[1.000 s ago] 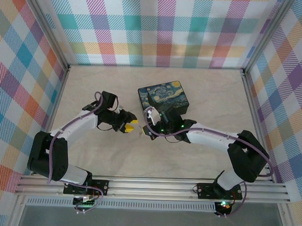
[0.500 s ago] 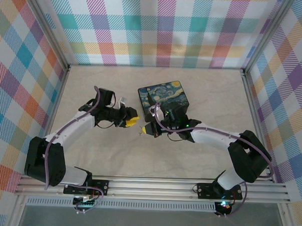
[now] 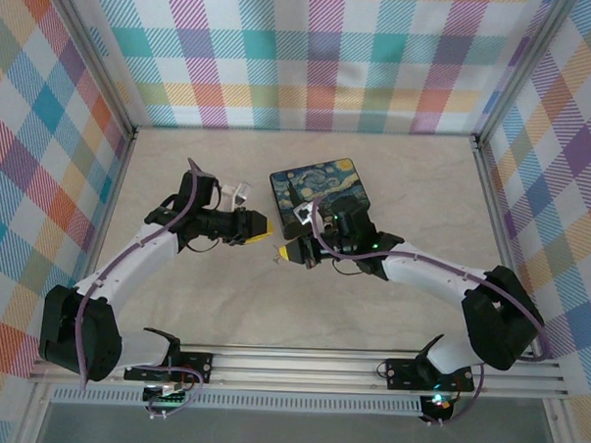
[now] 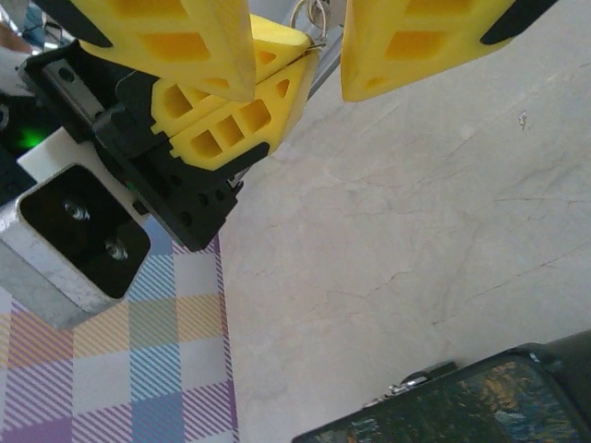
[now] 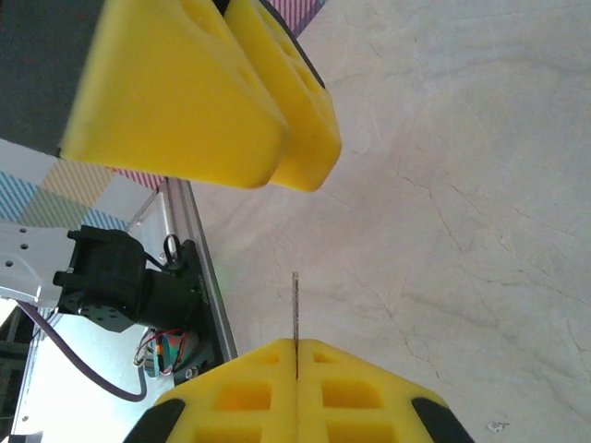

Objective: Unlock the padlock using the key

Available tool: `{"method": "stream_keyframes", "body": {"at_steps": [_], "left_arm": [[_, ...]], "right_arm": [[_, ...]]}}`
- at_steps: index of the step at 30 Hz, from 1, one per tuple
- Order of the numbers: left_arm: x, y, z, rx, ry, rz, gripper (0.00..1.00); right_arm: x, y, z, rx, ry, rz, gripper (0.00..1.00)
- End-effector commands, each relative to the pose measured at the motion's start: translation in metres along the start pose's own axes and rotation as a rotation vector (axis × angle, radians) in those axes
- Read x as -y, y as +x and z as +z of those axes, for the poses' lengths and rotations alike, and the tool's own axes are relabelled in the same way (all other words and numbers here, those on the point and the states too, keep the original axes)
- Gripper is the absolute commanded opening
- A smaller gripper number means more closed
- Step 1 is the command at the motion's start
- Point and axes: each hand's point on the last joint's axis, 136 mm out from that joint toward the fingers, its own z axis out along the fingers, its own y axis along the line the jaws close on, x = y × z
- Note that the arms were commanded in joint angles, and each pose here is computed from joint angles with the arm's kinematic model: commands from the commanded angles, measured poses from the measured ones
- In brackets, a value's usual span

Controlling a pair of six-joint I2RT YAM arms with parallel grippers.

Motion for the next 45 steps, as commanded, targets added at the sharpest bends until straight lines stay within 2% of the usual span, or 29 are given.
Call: {"method": "stream_keyframes", "body": {"at_steps": [1,8,19,29,37,40,42,45], "left_arm": [[0.021,0.004,0.003,-0.031,0.075,0.13,0.3],[0.025,0.006,0.013,-0.07,0.089,0.15,0.31],[0.03,0.005,0.025,-0.096,0.101,0.163,0.31],[0.036,0.01,0.022,-0.094,0.123,0.189,0.22],[0.038,0.009,0.022,-0.097,0.139,0.19,0.09],[0.036,0.009,0.023,-0.095,0.131,0.178,0.0],[0.036,0.002,0.024,-0.07,0.126,0.19,0.0],[0.026,-0.006,0.029,-0.047,0.081,0.151,0.0]], "right_arm": [[-0.011,-0.007,-0.009,0.006,-0.056,-0.022,0.0],[-0.015,-0.021,-0.02,0.044,-0.106,-0.014,0.0],[-0.02,-0.022,-0.018,0.028,-0.148,0.001,0.0],[-0.018,-0.027,-0.013,0.042,-0.174,0.028,0.0],[-0.007,-0.033,-0.017,0.065,-0.198,0.092,0.0],[-0.005,-0.035,-0.018,0.062,-0.221,0.119,0.0],[-0.004,-0.036,-0.017,0.055,-0.237,0.14,0.0],[-0.003,-0.036,-0.016,0.037,-0.259,0.166,0.09]]}}
